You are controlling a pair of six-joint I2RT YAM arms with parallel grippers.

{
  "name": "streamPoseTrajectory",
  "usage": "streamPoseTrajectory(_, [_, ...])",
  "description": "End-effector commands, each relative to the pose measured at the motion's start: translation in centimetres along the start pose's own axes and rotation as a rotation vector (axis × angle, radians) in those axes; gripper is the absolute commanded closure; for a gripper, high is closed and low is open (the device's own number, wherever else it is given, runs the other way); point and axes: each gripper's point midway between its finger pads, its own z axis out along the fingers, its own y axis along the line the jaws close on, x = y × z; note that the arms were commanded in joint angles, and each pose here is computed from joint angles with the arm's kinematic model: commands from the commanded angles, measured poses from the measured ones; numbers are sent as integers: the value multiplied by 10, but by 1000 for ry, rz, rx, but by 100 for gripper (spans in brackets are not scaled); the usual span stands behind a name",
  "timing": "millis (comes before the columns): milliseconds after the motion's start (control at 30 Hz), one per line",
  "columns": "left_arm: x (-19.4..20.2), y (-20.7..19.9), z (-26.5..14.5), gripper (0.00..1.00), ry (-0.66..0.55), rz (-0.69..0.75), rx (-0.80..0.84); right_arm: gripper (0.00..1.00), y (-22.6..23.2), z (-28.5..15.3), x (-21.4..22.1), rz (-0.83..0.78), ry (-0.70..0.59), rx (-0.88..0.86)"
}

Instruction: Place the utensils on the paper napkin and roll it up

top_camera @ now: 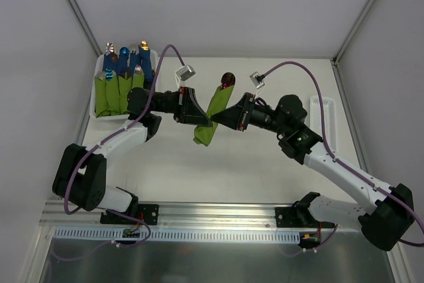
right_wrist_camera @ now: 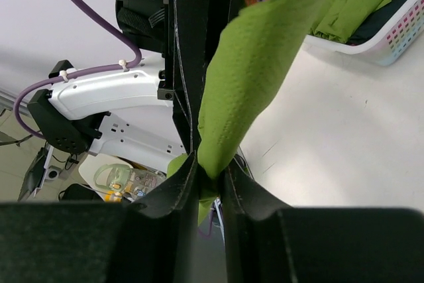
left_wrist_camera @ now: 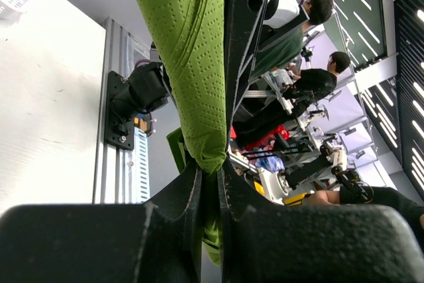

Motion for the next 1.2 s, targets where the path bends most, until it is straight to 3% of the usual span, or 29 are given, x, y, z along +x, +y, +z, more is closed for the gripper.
streamPoseTrajectory(0, [1,-19,2,100,-6,146,29,82,30,-3,-23,-65,-70,-66])
streamPoseTrajectory(133, [1,-20,2,100,-4,155,30,100,26,-2,-21,-68,-51,-51])
streamPoseTrajectory(233, [0,-19,3,99,4,172,25,100,24,-1,-21,-73,-49,-45])
streamPoseTrajectory(300, [0,-13,2,87,12,136,-1,100,25,-1,-21,-79,-47,-50])
streamPoseTrajectory(333, [-2,-15,2,77,17,224,-9,100,27,-1,-22,-83,-49,-54])
streamPoseTrajectory(367, [-2,-14,2,72,21,239,-25,100,27,-2,-23,-89,-52,-55])
streamPoseTrajectory(400, [3,-4,0,69,33,143,-73,100,29,-3,-24,-93,-54,-58])
streamPoseTrajectory(433, [-1,-7,0,66,40,273,-84,100,30,-3,-25,-100,-56,-62])
streamPoseTrajectory(500, [3,4,-5,60,54,187,-129,100,35,-4,-27,-113,-62,-72])
streamPoseTrajectory(600, [-3,16,-13,53,38,223,-190,100,39,-6,-30,-125,-69,-78])
streamPoseTrajectory(733, [-6,9,-18,29,42,296,-210,100,37,-7,-29,-125,-71,-68])
streamPoseTrajectory(900, [-8,11,-27,27,36,327,-300,100,34,-3,-29,-115,-67,-66])
streamPoseTrajectory(1167, [-6,-4,-24,33,64,331,-240,100,32,7,-29,-97,-58,-86])
